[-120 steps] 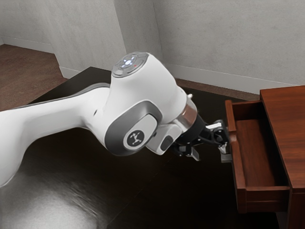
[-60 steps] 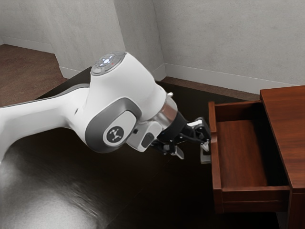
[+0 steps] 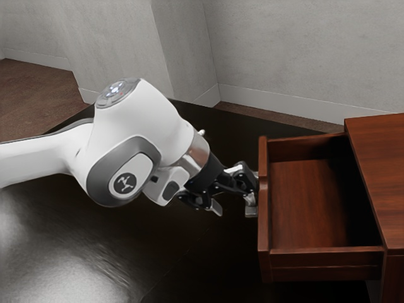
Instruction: Pull the drawer handle with one arm to open the drawer
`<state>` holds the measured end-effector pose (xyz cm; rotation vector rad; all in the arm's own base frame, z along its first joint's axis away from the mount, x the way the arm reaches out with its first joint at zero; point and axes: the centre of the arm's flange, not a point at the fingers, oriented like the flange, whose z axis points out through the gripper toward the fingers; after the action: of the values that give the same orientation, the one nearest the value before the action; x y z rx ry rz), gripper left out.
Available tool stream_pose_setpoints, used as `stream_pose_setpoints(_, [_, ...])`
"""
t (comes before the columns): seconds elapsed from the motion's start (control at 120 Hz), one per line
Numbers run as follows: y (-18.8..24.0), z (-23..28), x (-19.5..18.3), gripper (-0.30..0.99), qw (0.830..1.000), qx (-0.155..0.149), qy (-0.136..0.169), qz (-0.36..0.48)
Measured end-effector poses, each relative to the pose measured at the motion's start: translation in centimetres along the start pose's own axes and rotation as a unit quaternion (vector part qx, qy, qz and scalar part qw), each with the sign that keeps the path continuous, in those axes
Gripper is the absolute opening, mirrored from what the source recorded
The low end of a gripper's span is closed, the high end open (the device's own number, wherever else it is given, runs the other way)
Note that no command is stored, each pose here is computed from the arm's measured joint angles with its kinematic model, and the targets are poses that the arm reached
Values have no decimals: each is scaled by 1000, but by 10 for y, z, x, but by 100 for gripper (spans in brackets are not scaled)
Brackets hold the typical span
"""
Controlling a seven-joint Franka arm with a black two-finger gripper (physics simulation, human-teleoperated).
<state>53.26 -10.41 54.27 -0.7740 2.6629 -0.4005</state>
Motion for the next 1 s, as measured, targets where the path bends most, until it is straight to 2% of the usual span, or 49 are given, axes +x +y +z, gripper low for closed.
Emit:
stream_pose_setpoints(0.25, [26,-2,-12,49,1000,15,11,-9])
stream_pose_setpoints(0.367, [29,-31,-22,55,999,50,5,-14])
stream_pose_setpoints(0.442, [20,-73,-33,59,996,85,-9,-14])
stream_pose_setpoints(0.517, [-4,-184,-72,62,989,126,-60,-39])
stream_pose_setpoints(0.55, [0,-229,-87,63,987,128,-74,-66])
stream_pose_setpoints(0.6, [22,-267,-103,64,984,97,-84,-122])
stream_pose_setpoints(0.65, [38,-283,-108,65,977,42,-95,-184])
stream_pose_setpoints(0.7, [43,-290,-101,66,966,-11,-104,-236])
stream_pose_setpoints(0.775, [54,-293,-92,67,945,-67,-99,-305])
stream_pose_setpoints(0.867, [56,-305,-67,68,908,-118,-118,-385])
stream_pose_setpoints(0.95, [55,-296,-58,68,881,-149,-112,-436])
stream_pose_setpoints(1.0, [52,-275,-65,69,865,-174,-102,-460])
